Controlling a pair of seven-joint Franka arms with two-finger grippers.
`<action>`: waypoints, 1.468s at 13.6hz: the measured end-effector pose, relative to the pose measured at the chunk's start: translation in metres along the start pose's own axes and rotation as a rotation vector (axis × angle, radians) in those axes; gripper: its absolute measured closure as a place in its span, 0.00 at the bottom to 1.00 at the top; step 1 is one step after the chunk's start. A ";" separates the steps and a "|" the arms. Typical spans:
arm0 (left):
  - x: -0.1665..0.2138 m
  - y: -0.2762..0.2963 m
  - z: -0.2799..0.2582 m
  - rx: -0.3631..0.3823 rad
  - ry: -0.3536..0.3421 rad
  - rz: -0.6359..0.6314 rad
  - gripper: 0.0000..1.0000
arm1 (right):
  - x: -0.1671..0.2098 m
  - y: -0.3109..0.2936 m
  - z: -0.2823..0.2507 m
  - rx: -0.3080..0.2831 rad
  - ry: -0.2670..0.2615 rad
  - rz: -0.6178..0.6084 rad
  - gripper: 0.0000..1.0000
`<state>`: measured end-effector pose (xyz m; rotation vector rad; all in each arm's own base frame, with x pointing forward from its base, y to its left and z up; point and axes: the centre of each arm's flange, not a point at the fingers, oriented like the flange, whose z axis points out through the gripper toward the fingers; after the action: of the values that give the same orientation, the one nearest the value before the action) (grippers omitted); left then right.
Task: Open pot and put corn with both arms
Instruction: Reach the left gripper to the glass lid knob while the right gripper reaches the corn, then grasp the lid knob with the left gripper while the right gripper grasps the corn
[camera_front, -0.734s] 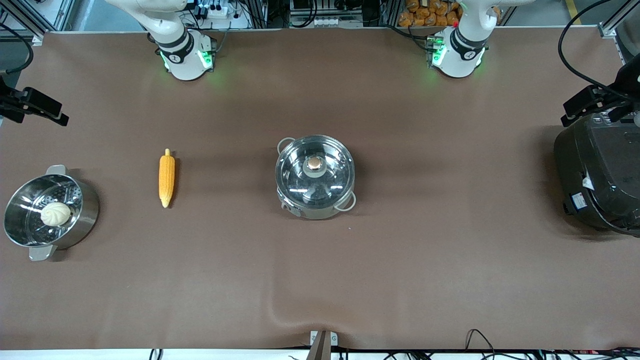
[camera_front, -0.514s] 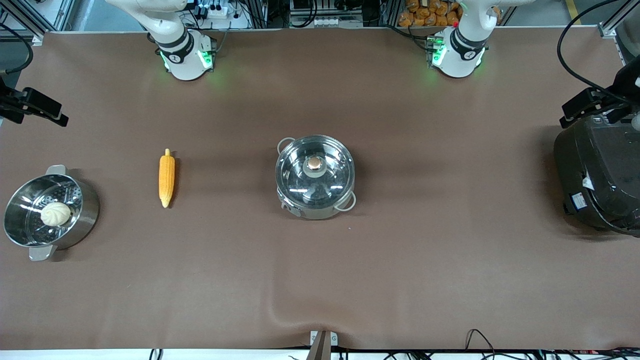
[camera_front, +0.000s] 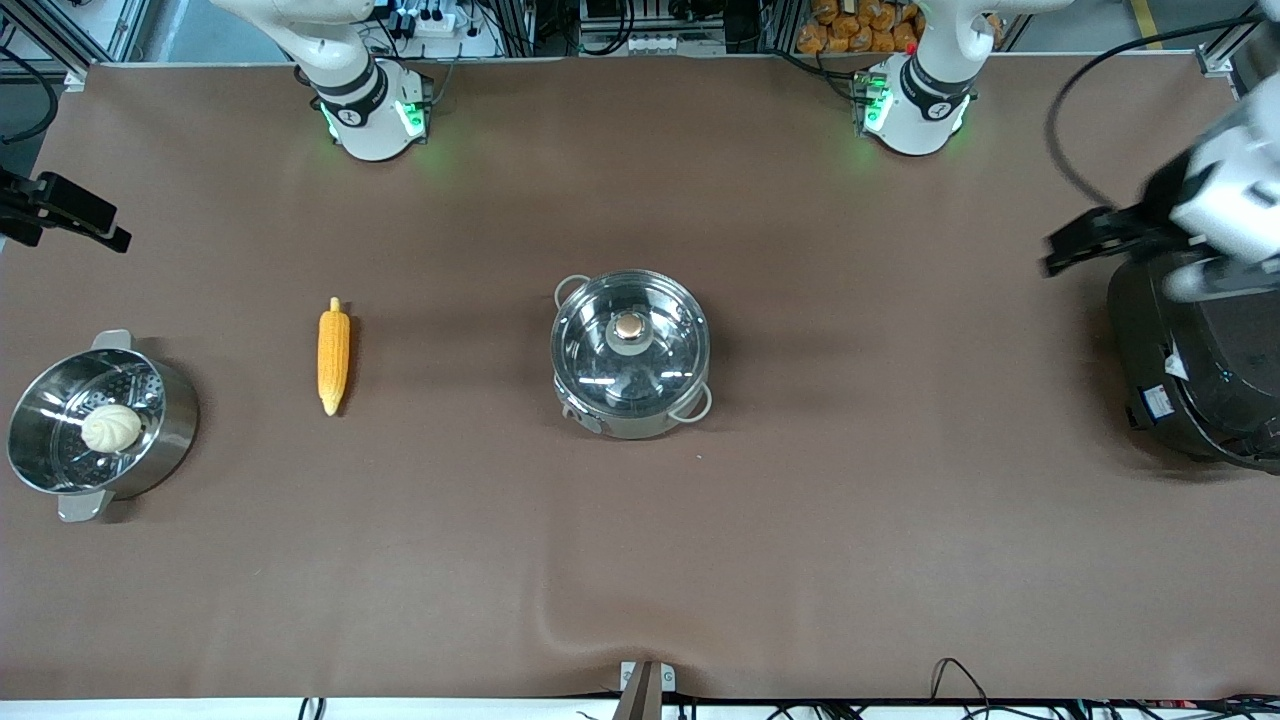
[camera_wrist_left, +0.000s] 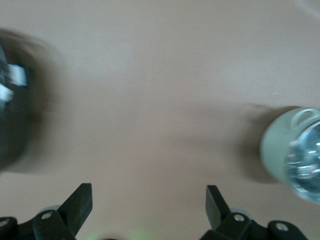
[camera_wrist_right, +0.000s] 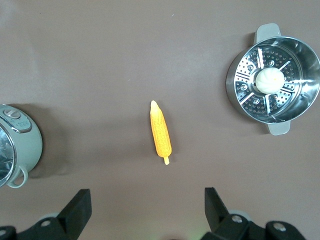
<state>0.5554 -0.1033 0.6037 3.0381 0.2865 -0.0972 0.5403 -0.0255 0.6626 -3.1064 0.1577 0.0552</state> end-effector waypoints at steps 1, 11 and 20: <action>-0.003 0.030 0.011 -0.010 -0.006 -0.036 0.00 | 0.000 0.000 0.000 0.000 -0.001 0.000 0.00; -0.095 0.332 0.173 -0.033 -0.003 -0.378 0.00 | 0.041 -0.025 0.117 -0.041 0.025 -0.054 0.00; -0.124 0.396 0.295 -0.032 0.093 -0.498 0.00 | 0.043 -0.052 0.278 -0.035 0.028 -0.122 0.00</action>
<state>0.4922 -0.5416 0.3514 2.8688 1.0329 0.0170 0.5787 0.0305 0.3849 -3.1453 -0.0326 0.0121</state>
